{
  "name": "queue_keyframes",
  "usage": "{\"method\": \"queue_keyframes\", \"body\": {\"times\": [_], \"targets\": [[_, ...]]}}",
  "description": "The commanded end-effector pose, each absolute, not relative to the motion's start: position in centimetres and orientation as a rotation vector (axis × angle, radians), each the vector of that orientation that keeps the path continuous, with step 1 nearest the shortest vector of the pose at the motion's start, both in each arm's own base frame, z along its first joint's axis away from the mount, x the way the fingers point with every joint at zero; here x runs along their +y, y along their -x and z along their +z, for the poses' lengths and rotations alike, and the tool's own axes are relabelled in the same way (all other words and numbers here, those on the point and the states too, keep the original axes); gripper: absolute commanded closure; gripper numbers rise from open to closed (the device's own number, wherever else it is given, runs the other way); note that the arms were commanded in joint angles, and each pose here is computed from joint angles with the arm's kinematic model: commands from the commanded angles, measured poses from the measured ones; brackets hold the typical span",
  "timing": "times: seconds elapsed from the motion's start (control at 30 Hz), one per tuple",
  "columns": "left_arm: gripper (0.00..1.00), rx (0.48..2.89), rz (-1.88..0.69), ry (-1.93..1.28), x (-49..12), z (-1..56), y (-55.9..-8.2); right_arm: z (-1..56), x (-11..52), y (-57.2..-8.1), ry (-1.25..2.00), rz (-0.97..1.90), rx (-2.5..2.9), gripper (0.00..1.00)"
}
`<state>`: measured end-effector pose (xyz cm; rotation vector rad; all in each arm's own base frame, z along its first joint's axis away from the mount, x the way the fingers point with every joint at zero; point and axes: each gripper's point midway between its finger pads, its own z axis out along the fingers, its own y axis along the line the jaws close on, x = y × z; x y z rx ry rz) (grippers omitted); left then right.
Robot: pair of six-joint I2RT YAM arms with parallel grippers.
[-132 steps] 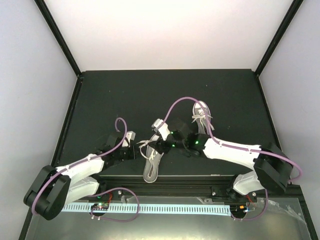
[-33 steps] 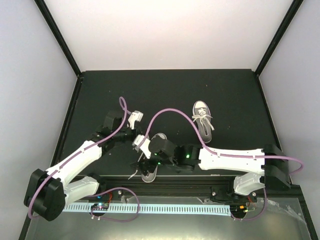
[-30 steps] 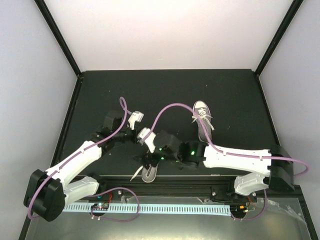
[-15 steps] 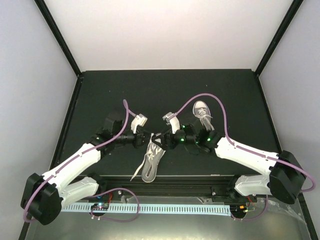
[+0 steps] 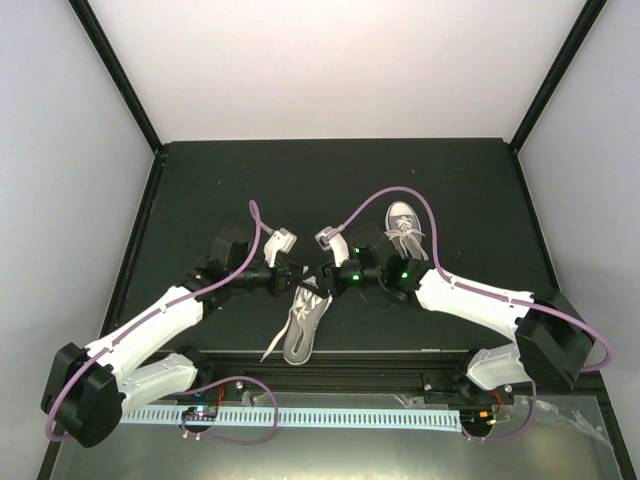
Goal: Tie the shoes
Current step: Cross the shoelace with the shoelace.
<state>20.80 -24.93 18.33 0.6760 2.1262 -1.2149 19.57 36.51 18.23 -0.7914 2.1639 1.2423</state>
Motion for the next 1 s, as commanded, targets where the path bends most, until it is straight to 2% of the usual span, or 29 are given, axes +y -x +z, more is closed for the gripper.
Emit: {"method": "queue_keyframes", "body": {"times": [0.0, 0.1, 0.37, 0.57, 0.97], "targets": [[0.99, 2.082, -1.236, -0.655, -25.7, 19.5, -21.1, 19.1, 37.4, -20.5, 0.749, 1.257, 2.126, 0.37], [0.99, 2.071, -1.238, -0.632, -25.7, 19.8, -21.3, 18.6, 37.7, -20.6, 0.739, 1.248, 2.140, 0.35], [0.98, 2.073, -1.195, -0.639, -25.1, 19.9, -20.9, 16.9, 35.1, -22.7, 0.566, 1.040, 2.204, 0.55], [0.98, 2.102, -1.146, -0.631, -24.4, 19.2, -20.7, 16.6, 34.1, -23.2, 0.524, 0.979, 2.219, 0.60], [0.98, 2.112, -1.171, -0.642, -24.6, 18.7, -20.5, 18.6, 35.6, -21.6, 0.642, 1.130, 2.114, 0.98]]}}
